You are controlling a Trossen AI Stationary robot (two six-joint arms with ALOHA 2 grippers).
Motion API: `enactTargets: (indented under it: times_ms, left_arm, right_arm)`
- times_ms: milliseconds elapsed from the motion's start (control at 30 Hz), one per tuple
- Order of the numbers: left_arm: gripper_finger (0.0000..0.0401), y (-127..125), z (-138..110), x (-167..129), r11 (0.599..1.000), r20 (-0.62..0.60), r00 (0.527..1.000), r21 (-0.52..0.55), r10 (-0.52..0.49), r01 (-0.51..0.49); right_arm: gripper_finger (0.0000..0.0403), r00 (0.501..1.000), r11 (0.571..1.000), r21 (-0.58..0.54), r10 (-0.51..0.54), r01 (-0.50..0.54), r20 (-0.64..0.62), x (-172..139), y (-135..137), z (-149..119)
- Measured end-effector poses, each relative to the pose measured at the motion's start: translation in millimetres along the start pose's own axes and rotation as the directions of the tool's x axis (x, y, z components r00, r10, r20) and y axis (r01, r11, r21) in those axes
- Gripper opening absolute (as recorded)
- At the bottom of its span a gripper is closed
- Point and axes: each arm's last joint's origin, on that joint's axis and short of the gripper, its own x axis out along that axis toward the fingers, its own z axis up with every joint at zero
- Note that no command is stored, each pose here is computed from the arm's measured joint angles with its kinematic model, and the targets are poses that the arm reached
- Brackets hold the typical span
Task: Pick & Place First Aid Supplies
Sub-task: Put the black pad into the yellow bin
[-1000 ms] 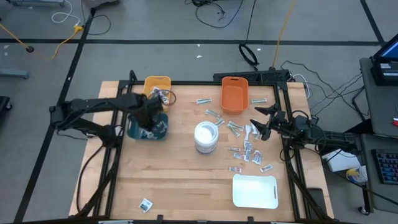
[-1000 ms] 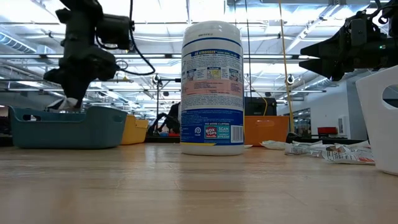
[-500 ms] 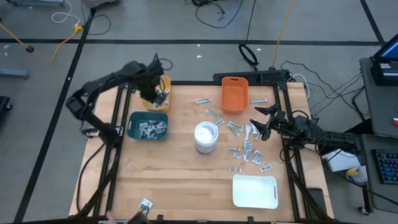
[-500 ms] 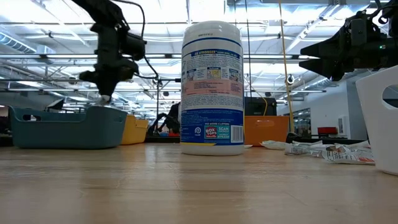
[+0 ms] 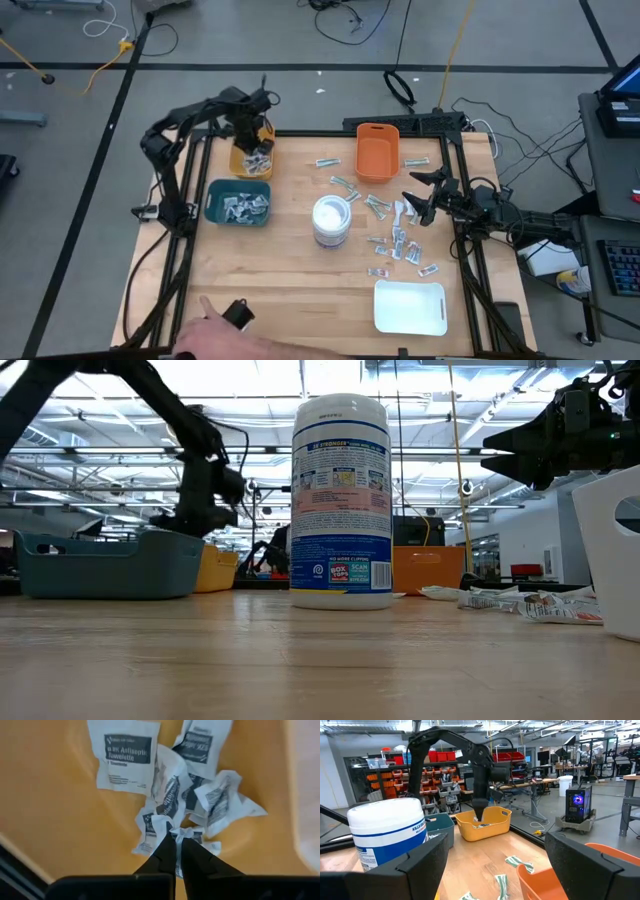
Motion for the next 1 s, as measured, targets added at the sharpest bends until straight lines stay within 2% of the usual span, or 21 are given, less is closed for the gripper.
enactTargets:
  times_ms: [100, 200, 300, 500, 600, 800, 1000]
  left_arm:
    - [0.0026, -0.3, 1.6, 4.0, 1.0, -0.013, 1.0, -0.004, 0.0, 0.0]
    - [0.0064, -0.2, 1.7, 1.5, 1.0, 0.008, 1.0, 0.015, 0.009, -0.009]
    - [0.0114, -0.1, -1.8, -6.7, 0.999, 0.037, 0.999, 0.053, 0.01, -0.012]
    - [0.0226, -4.0, -20.5, -31.9, 0.998, 0.074, 0.997, 0.06, -0.008, 0.004]
    - [0.0271, -16.3, -33.8, -38.9, 0.992, 0.054, 0.999, 0.129, -0.003, -0.004]
    - [0.0334, -52.9, -74.6, -42.5, 0.936, 0.038, 0.999, 0.352, -0.004, -0.01]
    - [0.0365, -90.8, -132.6, -38.0, 0.859, 0.069, 0.997, 0.511, -0.019, -0.019]
  right_arm:
    - [0.0325, 1.0, 1.0, 0.0, 0.0, 0.0, 0.0, 0.0, 0.0, 0.0]
    - [0.0325, 1.0, 1.0, 0.0, 0.0, 0.0, 0.0, 0.0, 0.0, 0.0]
    - [0.0325, 1.0, 1.0, 0.0, 0.0, 0.0, 0.0, 0.0, 0.0, 0.0]
    - [0.0325, 1.0, 1.0, 0.0, 0.0, 0.0, 0.0, 0.0, 0.0, 0.0]
    - [0.0325, 1.0, 1.0, 0.0, 0.0, 0.0, 0.0, 0.0, 0.0, 0.0]
    - [0.0325, 1.0, 1.0, 0.0, 0.0, 0.0, 0.0, 0.0, 0.0, 0.0]
    - [0.0325, 1.0, 1.0, 0.0, 0.0, 0.0, 0.0, 0.0, 0.0, 0.0]
